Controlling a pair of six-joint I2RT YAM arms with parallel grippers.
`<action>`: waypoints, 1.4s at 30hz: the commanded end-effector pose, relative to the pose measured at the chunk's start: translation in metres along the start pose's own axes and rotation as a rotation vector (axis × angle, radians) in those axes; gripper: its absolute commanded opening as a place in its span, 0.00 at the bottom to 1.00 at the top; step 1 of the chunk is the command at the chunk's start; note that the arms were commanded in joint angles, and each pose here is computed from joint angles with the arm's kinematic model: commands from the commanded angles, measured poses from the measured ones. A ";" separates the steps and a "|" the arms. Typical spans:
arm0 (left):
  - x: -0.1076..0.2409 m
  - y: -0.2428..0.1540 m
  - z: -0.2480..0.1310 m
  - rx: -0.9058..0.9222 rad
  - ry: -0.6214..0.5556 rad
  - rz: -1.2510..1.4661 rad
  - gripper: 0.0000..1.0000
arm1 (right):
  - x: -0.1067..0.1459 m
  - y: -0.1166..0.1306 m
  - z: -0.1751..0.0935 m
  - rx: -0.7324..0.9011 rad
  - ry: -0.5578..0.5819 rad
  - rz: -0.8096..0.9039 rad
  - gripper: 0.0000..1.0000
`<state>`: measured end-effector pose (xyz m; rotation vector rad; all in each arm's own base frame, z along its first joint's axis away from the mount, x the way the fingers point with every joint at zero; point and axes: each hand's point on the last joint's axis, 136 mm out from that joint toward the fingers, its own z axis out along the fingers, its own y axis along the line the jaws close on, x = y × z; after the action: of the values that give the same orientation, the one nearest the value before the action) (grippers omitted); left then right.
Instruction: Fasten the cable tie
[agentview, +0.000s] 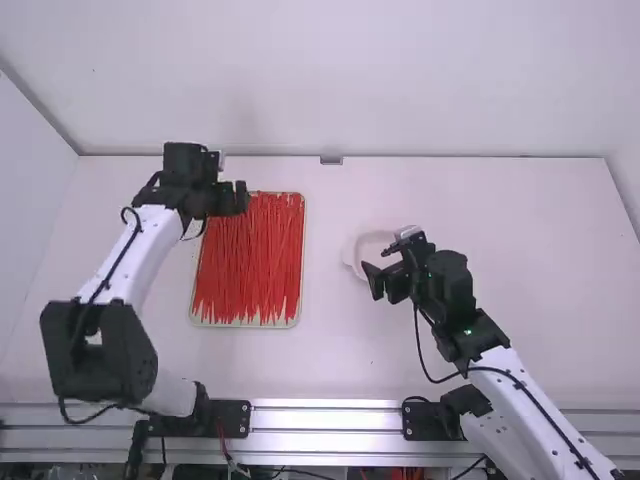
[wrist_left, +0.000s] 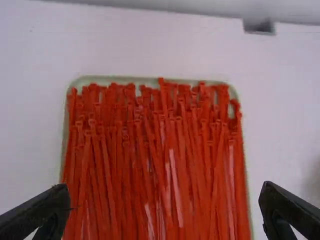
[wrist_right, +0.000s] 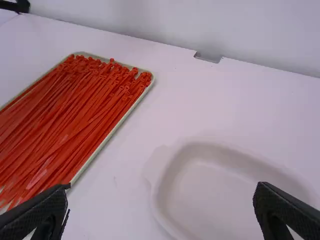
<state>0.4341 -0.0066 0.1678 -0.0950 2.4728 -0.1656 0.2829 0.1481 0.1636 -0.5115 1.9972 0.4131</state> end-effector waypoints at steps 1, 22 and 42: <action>-0.014 0.018 0.012 -0.083 0.024 -0.001 0.99 | -0.016 0.001 -0.004 -0.004 -0.035 -0.004 0.99; 0.004 0.040 0.103 -0.153 0.119 -0.044 0.99 | -0.012 0.001 -0.004 -0.003 -0.016 -0.005 0.99; 0.020 0.043 0.118 -0.155 0.155 -0.073 0.96 | -0.010 0.016 -0.005 -0.087 -0.012 -0.024 0.99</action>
<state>0.4930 0.0172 0.0748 -0.2214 2.6020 -0.0208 0.2730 0.1566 0.1576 -0.5609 2.0203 0.4805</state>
